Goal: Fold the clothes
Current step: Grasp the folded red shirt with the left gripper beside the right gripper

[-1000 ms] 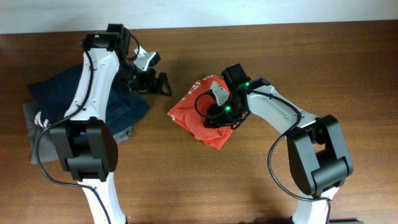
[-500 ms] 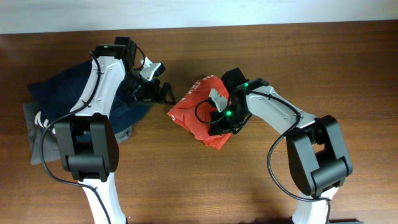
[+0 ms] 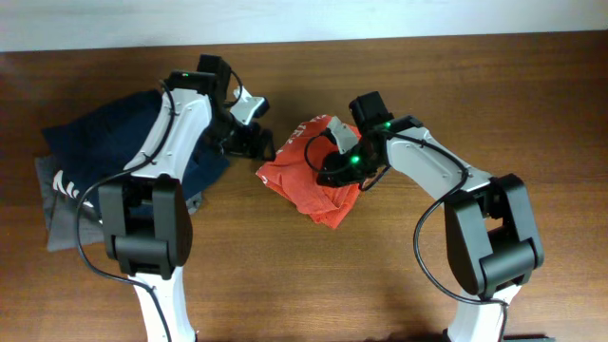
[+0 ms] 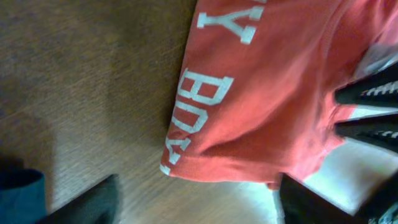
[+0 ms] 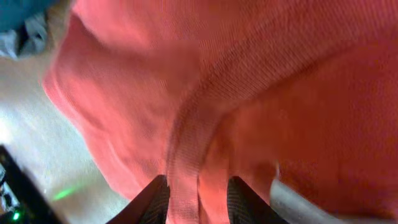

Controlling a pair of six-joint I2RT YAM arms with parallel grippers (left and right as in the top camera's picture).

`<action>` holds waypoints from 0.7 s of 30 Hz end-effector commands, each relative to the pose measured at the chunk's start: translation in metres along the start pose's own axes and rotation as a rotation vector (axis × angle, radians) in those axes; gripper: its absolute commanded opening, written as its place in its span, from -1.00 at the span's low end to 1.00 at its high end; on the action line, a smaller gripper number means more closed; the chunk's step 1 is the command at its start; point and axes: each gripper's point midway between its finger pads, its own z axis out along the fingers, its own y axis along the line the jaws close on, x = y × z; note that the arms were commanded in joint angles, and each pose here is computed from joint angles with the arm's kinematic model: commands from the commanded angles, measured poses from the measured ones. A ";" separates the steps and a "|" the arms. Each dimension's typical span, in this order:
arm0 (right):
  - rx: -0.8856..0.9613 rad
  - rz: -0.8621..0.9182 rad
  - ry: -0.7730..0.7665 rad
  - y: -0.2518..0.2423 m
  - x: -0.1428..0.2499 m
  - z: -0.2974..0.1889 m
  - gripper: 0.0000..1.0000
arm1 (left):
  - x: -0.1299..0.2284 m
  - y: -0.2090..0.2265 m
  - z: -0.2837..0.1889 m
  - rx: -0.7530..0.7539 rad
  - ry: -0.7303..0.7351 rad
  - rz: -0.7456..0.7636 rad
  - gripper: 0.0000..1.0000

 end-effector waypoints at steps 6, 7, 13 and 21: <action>-0.007 -0.003 0.048 0.013 0.011 0.023 -0.34 | 0.016 0.011 0.011 -0.055 0.039 -0.019 0.56; -0.008 -0.002 0.053 0.014 0.013 0.024 -0.39 | 0.016 0.011 0.011 -0.055 0.040 -0.020 0.57; -0.001 0.049 0.115 0.015 0.029 0.021 -0.88 | 0.015 0.007 0.011 -0.037 0.037 -0.018 0.66; 0.000 0.032 0.072 0.027 0.024 -0.009 -0.92 | 0.013 0.008 0.012 -0.039 0.030 -0.015 0.67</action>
